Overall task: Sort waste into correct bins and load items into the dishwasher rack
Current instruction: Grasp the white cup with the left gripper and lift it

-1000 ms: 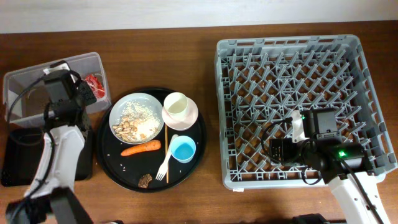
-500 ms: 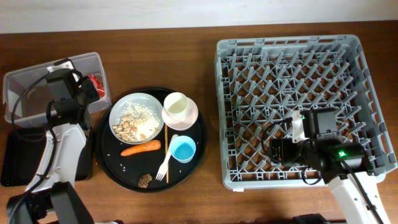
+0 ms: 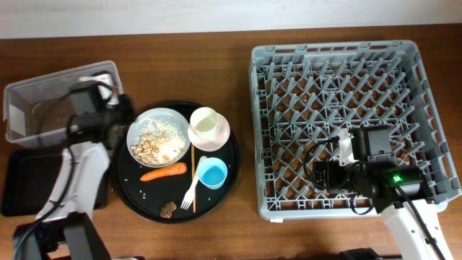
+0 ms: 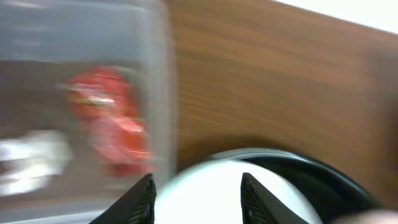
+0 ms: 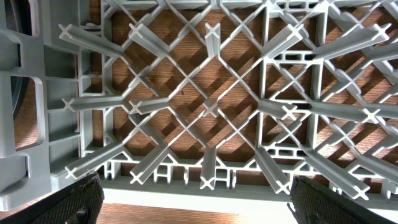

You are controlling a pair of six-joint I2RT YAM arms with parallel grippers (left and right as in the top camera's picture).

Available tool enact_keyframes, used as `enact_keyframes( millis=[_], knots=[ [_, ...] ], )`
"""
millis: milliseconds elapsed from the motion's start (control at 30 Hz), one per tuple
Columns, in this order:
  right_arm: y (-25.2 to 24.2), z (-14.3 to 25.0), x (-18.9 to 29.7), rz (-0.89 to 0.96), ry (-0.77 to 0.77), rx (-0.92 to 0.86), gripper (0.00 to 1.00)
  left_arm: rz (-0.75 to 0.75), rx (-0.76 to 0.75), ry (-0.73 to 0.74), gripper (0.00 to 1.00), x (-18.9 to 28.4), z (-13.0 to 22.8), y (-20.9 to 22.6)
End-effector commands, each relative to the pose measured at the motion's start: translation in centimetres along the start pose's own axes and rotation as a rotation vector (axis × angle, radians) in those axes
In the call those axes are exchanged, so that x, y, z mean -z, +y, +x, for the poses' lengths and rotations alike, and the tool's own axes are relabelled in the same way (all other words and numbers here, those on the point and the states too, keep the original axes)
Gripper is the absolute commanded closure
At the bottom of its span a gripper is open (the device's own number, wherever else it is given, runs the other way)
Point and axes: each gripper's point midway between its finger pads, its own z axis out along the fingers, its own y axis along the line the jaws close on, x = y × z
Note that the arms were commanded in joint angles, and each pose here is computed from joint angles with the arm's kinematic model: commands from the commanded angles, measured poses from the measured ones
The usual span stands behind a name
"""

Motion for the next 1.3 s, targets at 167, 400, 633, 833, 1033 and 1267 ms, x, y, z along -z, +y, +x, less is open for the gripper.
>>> enact_keyframes(
  millis=[167, 400, 633, 833, 1033, 1267],
  knots=[
    [0.1, -0.5, 0.4, 0.002, -0.017, 0.011, 0.01, 0.356, -0.212, 0.101, 0.45, 1.8, 4.4, -15.2],
    [0.1, -0.5, 0.4, 0.001, -0.017, 0.011, 0.01, 0.318, -0.223, 0.184, 0.45, 1.2, 7.0, -15.7],
    [0.1, -0.5, 0.4, 0.001, -0.017, 0.011, 0.01, 0.289, -0.182, 0.326, 0.61, -1.4, 11.0, -14.9],
    [0.1, -0.5, 0.4, 0.001, -0.016, 0.011, 0.01, 0.289, -0.182, 0.332, 0.99, -1.3, 11.0, -14.8],
    [0.1, -0.4, 0.4, 0.002, -0.012, 0.011, 0.01, 0.444, -0.141, 0.247, 0.99, 4.7, 6.0, -16.8],
    [5.3, -3.2, 1.4, -0.295, -0.139, 0.142, 0.01, 1.157, -0.079, 0.404, 1.0, 15.8, 7.0, -24.5]
  ],
)
